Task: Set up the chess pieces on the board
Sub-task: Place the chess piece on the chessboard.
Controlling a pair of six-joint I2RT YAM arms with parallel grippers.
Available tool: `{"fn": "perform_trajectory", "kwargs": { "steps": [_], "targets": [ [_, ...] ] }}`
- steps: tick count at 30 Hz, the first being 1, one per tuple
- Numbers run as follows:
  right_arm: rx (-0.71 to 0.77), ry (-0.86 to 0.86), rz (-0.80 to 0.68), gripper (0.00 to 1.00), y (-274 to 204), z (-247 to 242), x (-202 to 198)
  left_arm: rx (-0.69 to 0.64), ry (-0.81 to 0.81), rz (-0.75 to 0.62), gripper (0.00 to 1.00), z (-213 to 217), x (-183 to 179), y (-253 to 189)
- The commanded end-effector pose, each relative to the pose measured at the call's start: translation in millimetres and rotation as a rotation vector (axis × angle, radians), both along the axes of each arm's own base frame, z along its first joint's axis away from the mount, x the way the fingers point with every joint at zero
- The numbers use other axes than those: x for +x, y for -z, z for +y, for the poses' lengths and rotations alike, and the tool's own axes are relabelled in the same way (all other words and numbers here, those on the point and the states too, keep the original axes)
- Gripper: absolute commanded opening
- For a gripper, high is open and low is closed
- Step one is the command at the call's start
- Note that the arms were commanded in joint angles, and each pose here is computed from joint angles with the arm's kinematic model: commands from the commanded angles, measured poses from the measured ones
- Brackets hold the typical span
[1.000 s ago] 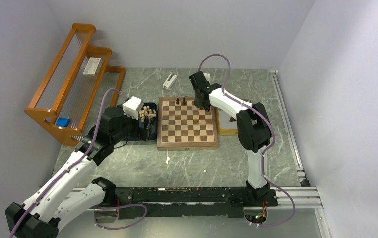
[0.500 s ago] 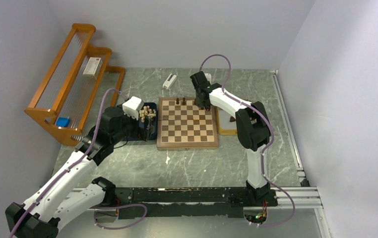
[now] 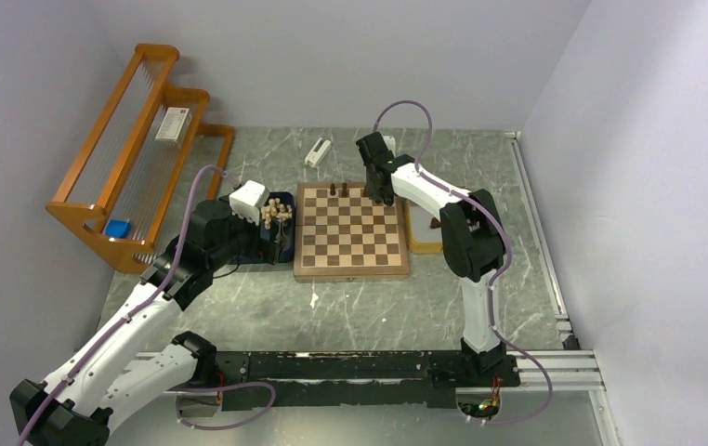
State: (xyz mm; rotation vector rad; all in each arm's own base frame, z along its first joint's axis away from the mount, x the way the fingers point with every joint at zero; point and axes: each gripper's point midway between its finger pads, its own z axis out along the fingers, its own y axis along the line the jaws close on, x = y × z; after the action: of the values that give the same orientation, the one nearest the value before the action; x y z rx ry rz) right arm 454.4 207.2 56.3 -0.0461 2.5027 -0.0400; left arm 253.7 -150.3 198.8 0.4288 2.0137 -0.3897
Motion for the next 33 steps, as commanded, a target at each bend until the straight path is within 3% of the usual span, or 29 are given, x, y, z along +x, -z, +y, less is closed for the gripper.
{"fn": "perform_trajectory", "kwargs": {
  "steps": [1,21,33],
  "targets": [
    [-0.005,0.013,0.023,0.18,10.6,-1.7,2.5,-0.017,0.004,-0.033,0.98,-3.3,3.5,-8.8],
    [0.026,-0.005,-0.006,0.32,-13.0,4.5,7.0,-0.017,0.004,-0.034,0.98,-3.1,3.4,-8.8],
    [0.066,-0.006,-0.096,0.33,-54.5,-2.0,5.7,-0.015,0.005,-0.035,0.98,-3.2,3.9,-8.5]
  ]
}}
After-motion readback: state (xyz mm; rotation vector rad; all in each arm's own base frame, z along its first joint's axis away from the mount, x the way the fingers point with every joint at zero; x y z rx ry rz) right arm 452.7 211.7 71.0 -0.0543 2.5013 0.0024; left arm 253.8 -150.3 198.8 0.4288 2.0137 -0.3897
